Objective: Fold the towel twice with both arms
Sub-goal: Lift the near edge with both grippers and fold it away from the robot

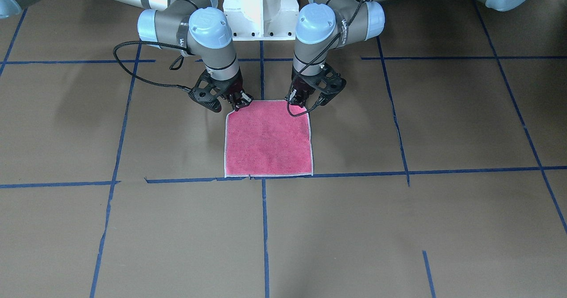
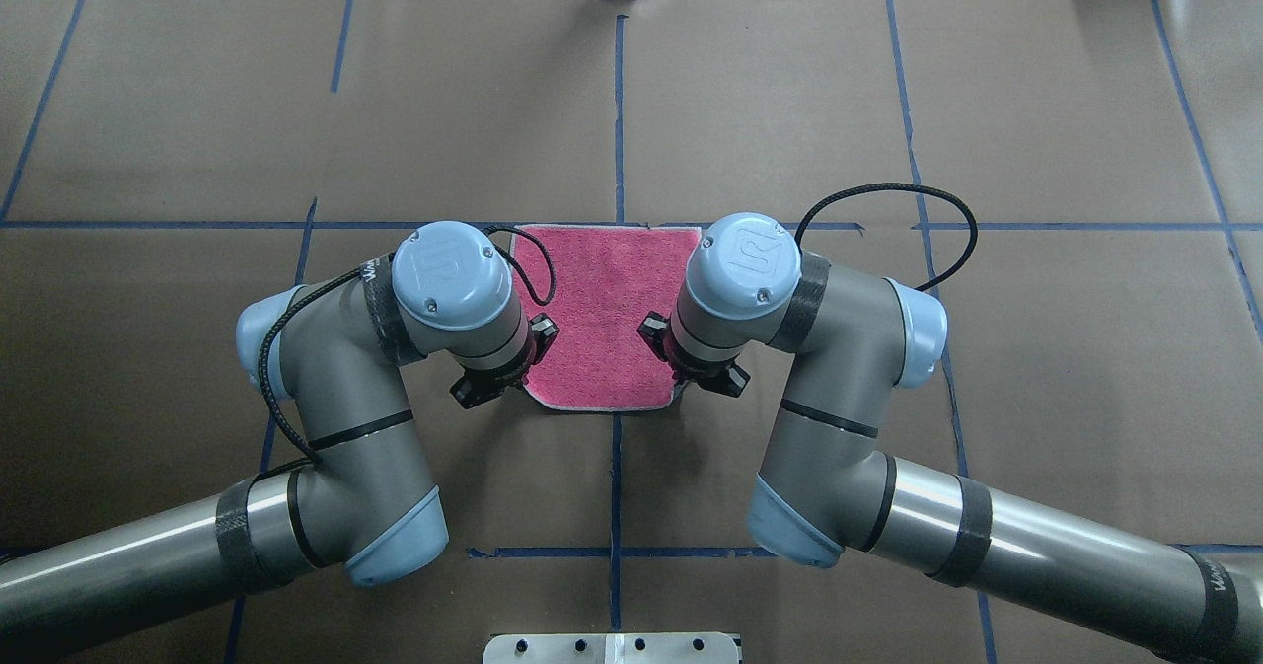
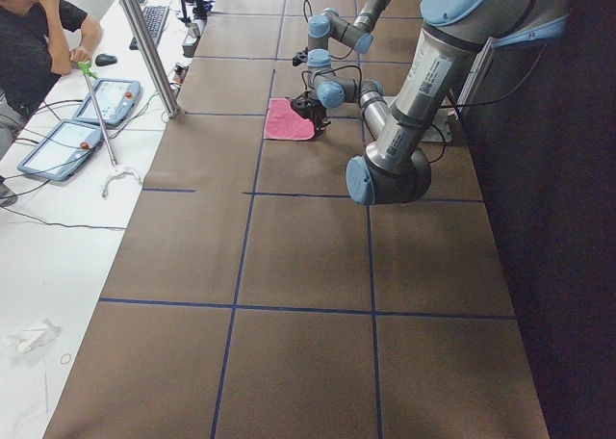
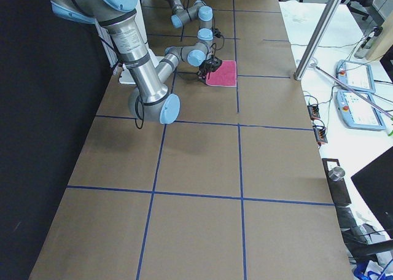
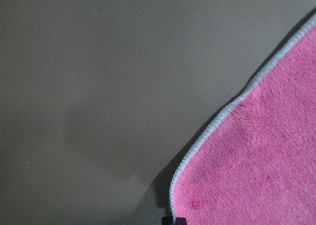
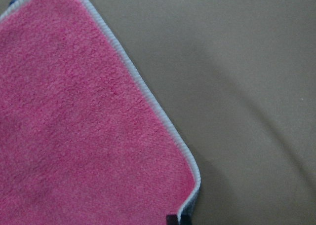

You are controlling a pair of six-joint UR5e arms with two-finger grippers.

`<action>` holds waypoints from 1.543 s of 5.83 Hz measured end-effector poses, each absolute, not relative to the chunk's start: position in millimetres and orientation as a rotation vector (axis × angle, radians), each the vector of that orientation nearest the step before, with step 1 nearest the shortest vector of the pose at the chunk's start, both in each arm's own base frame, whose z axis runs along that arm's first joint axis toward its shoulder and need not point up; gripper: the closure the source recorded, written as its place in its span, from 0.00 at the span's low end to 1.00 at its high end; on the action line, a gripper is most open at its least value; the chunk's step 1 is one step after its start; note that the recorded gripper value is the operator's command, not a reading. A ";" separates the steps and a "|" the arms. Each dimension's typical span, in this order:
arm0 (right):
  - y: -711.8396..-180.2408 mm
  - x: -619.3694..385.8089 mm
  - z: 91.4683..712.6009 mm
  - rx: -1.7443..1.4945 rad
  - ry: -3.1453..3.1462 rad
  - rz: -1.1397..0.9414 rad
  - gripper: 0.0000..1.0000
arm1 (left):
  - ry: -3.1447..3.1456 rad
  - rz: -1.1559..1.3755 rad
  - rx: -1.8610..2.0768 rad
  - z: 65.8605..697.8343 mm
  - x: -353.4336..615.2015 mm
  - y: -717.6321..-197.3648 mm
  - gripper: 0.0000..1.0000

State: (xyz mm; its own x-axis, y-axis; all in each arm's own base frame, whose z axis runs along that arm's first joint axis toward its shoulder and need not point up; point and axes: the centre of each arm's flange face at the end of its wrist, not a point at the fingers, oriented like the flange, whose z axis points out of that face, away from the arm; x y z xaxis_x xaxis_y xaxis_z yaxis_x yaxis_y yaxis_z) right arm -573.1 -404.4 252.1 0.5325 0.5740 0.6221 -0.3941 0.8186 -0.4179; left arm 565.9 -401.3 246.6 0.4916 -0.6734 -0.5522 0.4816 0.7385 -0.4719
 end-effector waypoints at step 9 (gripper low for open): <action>-413.7 -506.4 245.5 -0.446 -0.866 0.647 1.00 | 0.795 -0.697 -0.383 231.1 508.7 -393.2 1.00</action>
